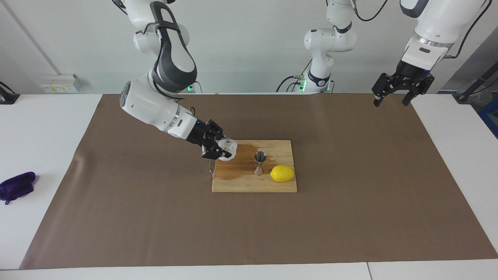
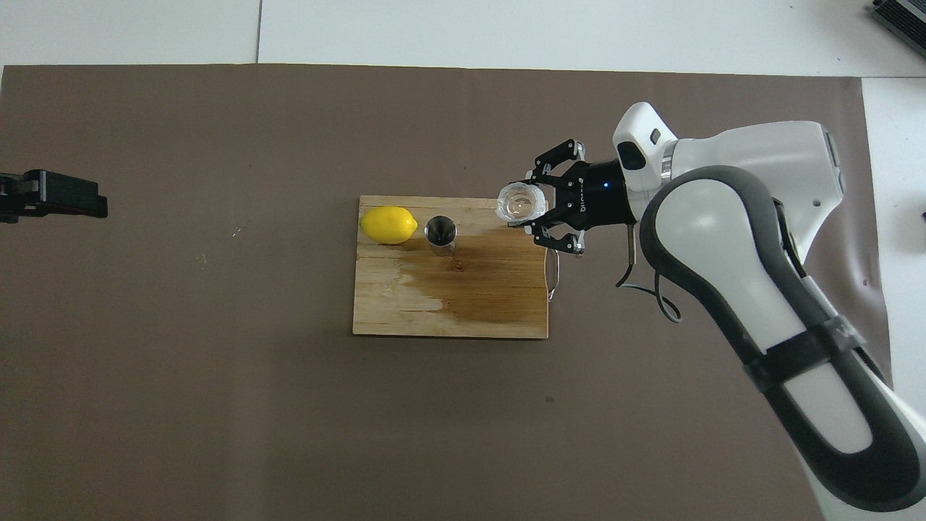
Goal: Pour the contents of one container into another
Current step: 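Carry the glass cup with the right gripper over the metal cup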
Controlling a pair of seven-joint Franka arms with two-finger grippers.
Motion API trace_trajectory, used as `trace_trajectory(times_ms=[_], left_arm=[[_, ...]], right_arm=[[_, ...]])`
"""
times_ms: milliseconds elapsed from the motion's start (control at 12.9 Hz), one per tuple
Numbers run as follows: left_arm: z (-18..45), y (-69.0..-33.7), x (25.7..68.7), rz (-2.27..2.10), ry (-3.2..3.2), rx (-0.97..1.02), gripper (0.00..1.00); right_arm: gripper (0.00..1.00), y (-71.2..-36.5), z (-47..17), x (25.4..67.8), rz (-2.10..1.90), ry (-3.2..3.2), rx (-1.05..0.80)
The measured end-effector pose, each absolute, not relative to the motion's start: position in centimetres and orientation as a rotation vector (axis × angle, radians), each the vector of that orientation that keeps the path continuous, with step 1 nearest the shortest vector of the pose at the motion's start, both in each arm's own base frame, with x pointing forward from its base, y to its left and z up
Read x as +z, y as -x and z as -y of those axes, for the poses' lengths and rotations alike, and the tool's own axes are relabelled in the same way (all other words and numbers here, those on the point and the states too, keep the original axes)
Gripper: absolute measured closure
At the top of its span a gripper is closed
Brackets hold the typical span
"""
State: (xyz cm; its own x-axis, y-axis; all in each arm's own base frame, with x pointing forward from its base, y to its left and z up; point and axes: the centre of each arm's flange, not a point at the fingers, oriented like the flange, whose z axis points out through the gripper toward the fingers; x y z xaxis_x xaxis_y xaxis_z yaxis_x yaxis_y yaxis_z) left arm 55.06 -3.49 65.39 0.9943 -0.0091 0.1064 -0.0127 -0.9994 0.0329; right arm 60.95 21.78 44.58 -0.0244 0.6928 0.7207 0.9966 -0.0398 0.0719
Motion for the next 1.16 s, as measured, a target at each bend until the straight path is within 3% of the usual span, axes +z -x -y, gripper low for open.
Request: trace_trajectory(times_ms=[1162], left_arm=[[3.5, -55.1, 65.4, 0.017, -3.104, 0.165, 0.00]], right_arm=[[0.50, -60.2, -26.3, 42.7, 1.791, 1.853, -0.733]])
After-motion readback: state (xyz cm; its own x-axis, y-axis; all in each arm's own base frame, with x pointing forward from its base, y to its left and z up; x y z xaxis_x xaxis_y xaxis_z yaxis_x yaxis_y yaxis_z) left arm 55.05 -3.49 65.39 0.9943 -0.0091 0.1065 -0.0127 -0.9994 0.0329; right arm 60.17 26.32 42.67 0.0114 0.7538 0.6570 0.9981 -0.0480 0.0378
